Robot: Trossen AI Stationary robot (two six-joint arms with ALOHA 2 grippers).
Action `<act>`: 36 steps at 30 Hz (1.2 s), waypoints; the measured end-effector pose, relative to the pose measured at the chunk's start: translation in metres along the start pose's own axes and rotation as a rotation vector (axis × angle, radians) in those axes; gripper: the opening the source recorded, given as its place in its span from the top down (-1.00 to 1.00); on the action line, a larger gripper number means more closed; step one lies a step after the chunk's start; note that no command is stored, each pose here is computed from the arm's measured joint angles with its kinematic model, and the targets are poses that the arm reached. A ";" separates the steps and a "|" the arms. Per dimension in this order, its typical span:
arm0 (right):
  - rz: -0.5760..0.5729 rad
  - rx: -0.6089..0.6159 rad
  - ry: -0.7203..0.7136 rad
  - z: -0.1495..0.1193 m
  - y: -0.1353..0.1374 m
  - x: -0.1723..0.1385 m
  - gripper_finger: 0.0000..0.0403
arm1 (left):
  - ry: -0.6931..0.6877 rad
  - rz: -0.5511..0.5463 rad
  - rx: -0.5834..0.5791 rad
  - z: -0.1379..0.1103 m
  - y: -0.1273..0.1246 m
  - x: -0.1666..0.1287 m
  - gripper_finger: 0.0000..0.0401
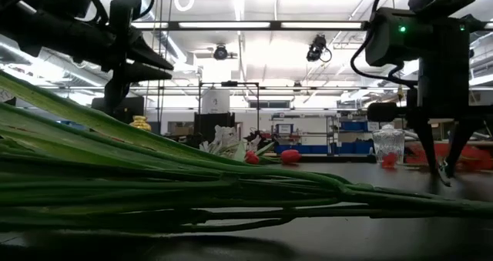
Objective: Sort flowers into vase by color
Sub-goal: Put the right red flower into the transparent vase
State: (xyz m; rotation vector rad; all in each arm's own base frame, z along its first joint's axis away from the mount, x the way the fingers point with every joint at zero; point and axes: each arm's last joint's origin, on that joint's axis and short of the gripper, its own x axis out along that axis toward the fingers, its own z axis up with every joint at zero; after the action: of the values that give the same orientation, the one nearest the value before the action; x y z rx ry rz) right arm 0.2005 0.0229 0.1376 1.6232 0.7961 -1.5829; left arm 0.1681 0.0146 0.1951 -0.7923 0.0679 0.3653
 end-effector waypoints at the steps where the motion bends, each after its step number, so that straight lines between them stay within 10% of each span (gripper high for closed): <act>1: 0.007 -0.003 0.000 -0.002 0.000 -0.001 0.63 | -0.007 -0.007 -0.003 0.001 -0.001 0.000 0.58; 36: 0.086 -0.230 0.069 -0.036 -0.005 0.007 0.64 | -0.027 -0.032 -0.039 0.003 -0.003 0.000 0.58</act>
State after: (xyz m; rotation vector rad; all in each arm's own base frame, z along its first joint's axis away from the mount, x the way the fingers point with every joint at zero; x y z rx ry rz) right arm 0.2165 0.0557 0.1298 1.5305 0.8979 -1.3293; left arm 0.1688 0.0144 0.1992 -0.8259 0.0232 0.3478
